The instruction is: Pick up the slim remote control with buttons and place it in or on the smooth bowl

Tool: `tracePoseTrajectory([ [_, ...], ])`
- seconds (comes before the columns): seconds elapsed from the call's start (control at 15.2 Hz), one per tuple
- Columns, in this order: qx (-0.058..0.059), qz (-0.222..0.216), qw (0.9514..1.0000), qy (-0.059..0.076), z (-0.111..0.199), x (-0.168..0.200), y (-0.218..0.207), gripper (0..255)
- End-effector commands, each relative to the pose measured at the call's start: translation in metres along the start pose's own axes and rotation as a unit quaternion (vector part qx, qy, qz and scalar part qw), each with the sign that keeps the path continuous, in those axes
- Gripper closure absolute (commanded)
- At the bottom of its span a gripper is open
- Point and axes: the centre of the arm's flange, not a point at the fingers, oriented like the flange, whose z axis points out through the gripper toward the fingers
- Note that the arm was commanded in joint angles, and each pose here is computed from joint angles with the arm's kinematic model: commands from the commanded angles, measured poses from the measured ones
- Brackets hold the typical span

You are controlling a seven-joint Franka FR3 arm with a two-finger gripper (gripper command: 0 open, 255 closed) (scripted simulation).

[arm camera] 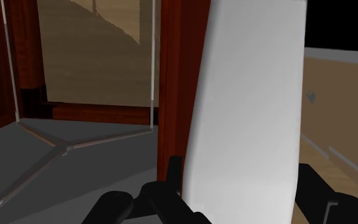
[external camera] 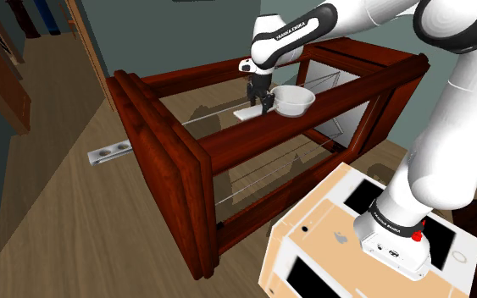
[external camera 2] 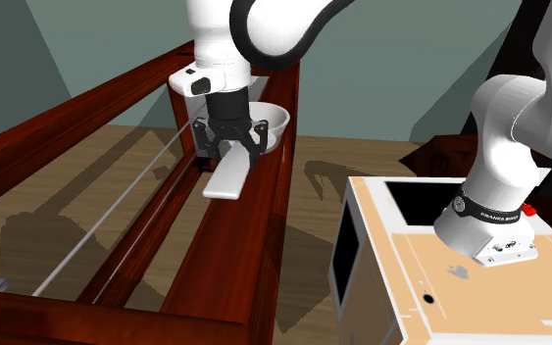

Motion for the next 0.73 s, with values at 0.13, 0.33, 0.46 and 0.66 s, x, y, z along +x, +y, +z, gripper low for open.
tracePoseTrajectory([
  [0.13, 0.000, 0.000, 1.0000, 0.000, -0.021, 0.000, 0.000, 255],
  [0.33, 0.000, 0.000, 1.0000, 0.000, -0.037, 0.000, 0.000, 255],
  [0.46, 0.000, 0.000, 1.0000, 0.000, -0.048, 0.000, 0.000, 255],
  [0.66, 0.000, 0.000, 1.0000, 0.000, -0.063, 0.000, 0.000, 255],
])
